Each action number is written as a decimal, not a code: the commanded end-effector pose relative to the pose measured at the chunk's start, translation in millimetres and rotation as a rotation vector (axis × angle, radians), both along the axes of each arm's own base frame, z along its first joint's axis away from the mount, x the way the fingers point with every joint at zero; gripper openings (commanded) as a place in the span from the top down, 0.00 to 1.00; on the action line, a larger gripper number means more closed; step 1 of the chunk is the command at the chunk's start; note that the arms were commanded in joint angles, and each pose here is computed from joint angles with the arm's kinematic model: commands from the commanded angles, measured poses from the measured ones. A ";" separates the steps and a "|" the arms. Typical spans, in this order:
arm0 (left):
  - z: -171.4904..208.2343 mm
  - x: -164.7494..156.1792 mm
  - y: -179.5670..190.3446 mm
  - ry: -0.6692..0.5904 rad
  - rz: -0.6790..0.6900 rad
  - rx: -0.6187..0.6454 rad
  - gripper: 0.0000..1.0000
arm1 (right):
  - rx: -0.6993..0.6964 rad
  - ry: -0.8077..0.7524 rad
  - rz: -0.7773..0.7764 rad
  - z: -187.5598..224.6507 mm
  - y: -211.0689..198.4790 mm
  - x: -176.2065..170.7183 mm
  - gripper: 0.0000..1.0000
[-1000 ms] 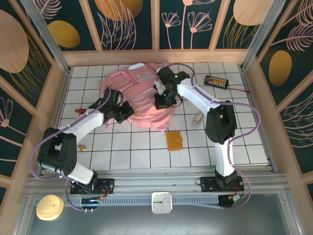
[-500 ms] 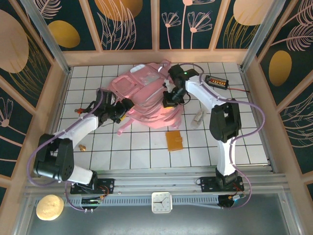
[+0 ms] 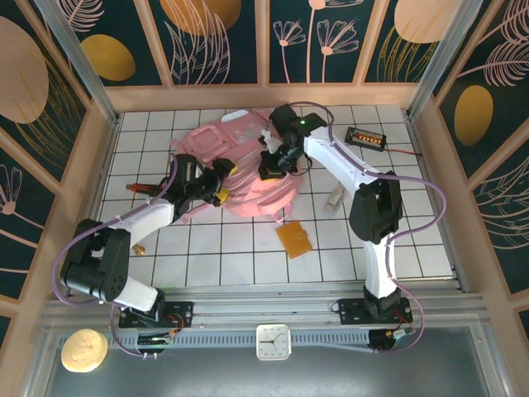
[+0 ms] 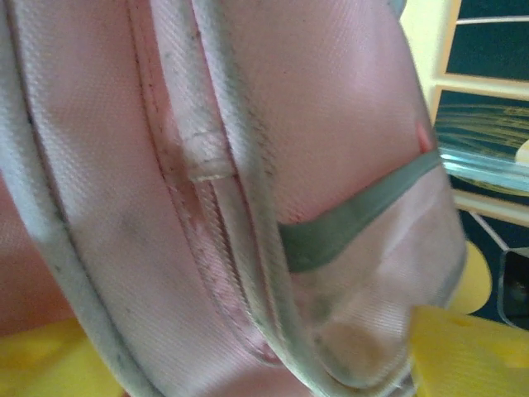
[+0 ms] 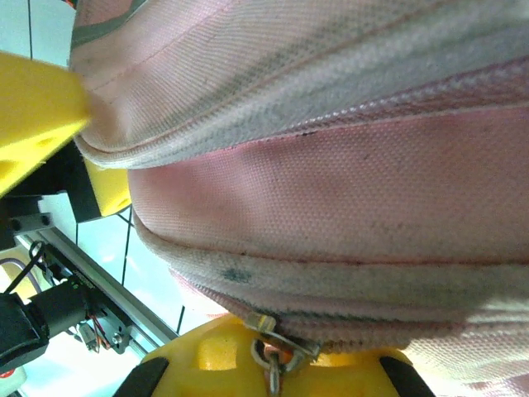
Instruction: Pack the student bag
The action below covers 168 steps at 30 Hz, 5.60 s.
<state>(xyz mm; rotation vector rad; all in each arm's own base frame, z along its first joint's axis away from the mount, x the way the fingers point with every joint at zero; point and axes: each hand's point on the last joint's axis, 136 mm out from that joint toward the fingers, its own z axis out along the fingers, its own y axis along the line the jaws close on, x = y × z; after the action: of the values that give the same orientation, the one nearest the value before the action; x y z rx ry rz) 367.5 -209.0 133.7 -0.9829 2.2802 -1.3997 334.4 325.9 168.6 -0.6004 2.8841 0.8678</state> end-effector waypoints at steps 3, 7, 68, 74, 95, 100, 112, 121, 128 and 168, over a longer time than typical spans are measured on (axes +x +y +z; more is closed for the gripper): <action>12.5 16.2 -9.4 -0.035 0.003 -0.046 0.87 | 0.045 0.013 0.044 14.1 19.3 -17.9 1.00; 11.7 23.0 0.9 -0.060 -0.067 0.157 1.00 | -0.014 0.041 0.047 -1.7 4.8 -24.6 1.00; 63.4 -0.6 -2.0 -0.035 0.023 -0.065 0.01 | 0.102 -0.107 0.139 -2.9 20.7 -12.0 1.00; 52.6 17.1 0.7 0.014 0.119 -0.099 0.01 | 0.124 -0.119 0.167 5.8 35.8 -20.8 1.00; 2.0 23.1 18.5 0.039 0.004 0.225 1.00 | -0.008 -0.099 0.170 -31.7 27.5 -32.9 1.00; 2.9 15.5 52.2 0.025 0.017 0.300 1.00 | -0.034 -0.095 0.076 -30.4 -14.2 -9.9 1.00; 10.4 20.4 100.1 -0.002 -0.046 0.555 1.00 | -0.078 -0.085 0.010 -34.9 -67.8 10.3 1.00; 11.4 21.1 95.7 -0.073 -0.172 0.615 1.00 | -0.083 -0.176 -0.118 -57.4 -121.1 80.4 1.00; 20.0 22.5 81.8 -0.126 -0.260 0.581 1.00 | -0.026 -0.330 -0.081 -51.8 -122.0 124.6 1.00; 73.3 36.6 36.3 -0.245 -0.221 0.220 1.00 | 0.260 -0.332 0.263 0.3 21.1 47.0 0.10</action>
<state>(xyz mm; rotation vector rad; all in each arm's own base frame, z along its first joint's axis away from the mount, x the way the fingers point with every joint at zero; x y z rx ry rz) 391.4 -153.9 144.1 -0.6196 2.4949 -1.0682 385.8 340.2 162.0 -0.9528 2.4134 0.9785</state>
